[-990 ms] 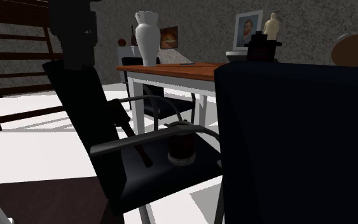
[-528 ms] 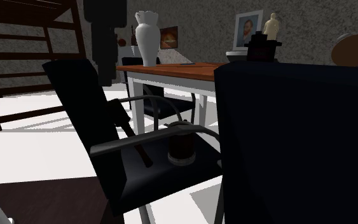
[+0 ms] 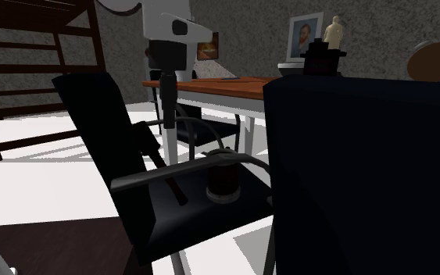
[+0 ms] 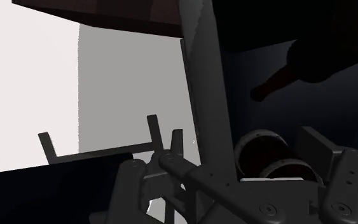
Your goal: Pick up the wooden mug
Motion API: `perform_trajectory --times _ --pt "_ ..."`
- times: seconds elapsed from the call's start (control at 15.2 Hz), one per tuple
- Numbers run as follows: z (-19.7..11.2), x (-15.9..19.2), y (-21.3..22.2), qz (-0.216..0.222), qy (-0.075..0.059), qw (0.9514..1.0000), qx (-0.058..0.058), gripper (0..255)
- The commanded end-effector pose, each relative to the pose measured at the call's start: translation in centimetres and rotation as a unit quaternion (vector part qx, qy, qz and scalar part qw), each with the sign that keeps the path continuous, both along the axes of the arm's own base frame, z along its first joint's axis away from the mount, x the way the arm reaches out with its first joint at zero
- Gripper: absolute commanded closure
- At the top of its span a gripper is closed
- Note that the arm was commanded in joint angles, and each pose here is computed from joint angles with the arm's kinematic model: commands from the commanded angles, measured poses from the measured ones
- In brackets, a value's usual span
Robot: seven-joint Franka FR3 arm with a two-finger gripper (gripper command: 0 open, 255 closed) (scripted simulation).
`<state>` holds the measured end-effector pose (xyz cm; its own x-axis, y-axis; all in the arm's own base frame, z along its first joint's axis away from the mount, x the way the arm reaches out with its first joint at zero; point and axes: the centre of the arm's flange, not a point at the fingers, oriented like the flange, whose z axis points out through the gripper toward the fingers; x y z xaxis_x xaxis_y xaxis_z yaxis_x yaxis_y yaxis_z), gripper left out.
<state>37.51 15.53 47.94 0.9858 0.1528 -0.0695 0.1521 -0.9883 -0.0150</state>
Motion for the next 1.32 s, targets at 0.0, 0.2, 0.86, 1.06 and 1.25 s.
perform_trajectory --times 0.0,0.2,0.86,1.06,1.25 --pt "-1.3 1.2 1.9 0.0 -0.004 1.0 0.001 0" --pt "-3.4 2.8 4.8 0.001 -0.01 1.0 0.002 0" --pt "-10.1 8.4 14.2 0.002 -0.028 0.9996 0.003 0" --pt "-12.1 10.2 17.1 0.003 -0.033 0.9994 0.004 0" --pt "-14.1 11.9 19.9 0.003 -0.039 0.9992 0.004 0"
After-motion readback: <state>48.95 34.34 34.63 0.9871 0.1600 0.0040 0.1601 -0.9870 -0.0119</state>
